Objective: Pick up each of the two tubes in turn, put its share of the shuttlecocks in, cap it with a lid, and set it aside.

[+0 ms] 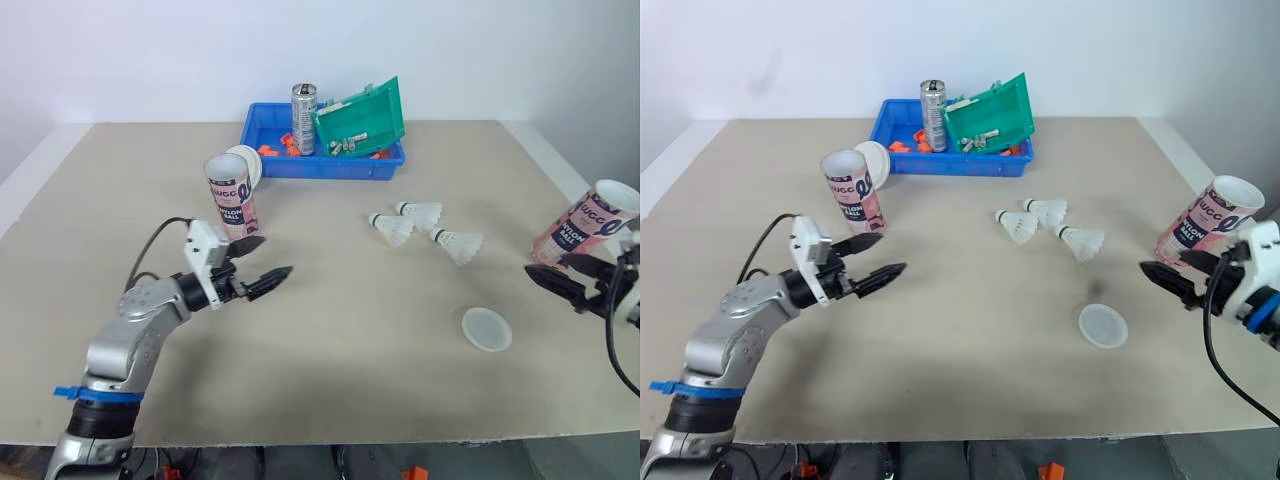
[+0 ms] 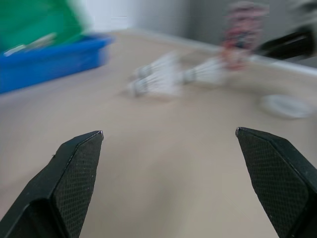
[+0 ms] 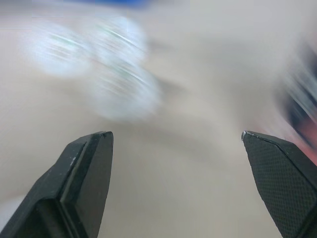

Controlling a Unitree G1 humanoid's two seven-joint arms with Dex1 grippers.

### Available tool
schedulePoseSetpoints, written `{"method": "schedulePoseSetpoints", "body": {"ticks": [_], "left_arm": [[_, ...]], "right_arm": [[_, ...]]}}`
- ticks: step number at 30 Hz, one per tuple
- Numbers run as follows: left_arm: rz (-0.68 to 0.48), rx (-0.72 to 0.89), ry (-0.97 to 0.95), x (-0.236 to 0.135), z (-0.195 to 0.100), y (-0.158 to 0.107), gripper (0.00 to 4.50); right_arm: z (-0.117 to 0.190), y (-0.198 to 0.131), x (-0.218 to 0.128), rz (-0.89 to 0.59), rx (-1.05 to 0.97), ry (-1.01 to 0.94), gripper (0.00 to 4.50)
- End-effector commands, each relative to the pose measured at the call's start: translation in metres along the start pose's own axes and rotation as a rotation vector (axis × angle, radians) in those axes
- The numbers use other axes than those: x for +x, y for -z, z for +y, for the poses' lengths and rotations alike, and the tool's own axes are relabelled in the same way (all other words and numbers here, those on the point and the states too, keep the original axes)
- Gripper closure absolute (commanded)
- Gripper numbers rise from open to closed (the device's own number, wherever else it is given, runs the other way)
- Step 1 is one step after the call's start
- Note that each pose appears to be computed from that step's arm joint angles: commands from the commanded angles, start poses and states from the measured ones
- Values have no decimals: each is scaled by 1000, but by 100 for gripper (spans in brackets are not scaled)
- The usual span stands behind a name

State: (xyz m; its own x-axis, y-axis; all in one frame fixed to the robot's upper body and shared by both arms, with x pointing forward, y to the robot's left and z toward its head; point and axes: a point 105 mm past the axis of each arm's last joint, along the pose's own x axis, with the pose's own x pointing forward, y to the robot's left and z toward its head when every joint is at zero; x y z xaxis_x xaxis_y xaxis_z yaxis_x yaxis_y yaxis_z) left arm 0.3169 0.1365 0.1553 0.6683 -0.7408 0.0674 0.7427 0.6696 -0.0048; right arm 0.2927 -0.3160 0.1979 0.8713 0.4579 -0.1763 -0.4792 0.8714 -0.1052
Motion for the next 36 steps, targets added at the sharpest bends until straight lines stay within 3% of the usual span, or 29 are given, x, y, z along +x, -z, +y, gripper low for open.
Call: {"method": "schedulePoseSetpoints", "body": {"ticks": [1,7,10,22,36], "left_arm": [[-19,2,-159,-19,22,-1,0],[-9,2,-342,-31,52,12,0],[-8,10,-385,-33,61,16,0],[66,81,-279,11,78,31,0],[80,47,-220,64,100,29,0]], "right_arm": [[51,-29,27,-72,-97,-175,6],[117,-36,70,-132,-130,-372,6],[133,-30,78,-139,-115,-415,6],[167,-29,76,-179,-111,-472,6],[176,-40,65,-201,-154,-440,6]]}}
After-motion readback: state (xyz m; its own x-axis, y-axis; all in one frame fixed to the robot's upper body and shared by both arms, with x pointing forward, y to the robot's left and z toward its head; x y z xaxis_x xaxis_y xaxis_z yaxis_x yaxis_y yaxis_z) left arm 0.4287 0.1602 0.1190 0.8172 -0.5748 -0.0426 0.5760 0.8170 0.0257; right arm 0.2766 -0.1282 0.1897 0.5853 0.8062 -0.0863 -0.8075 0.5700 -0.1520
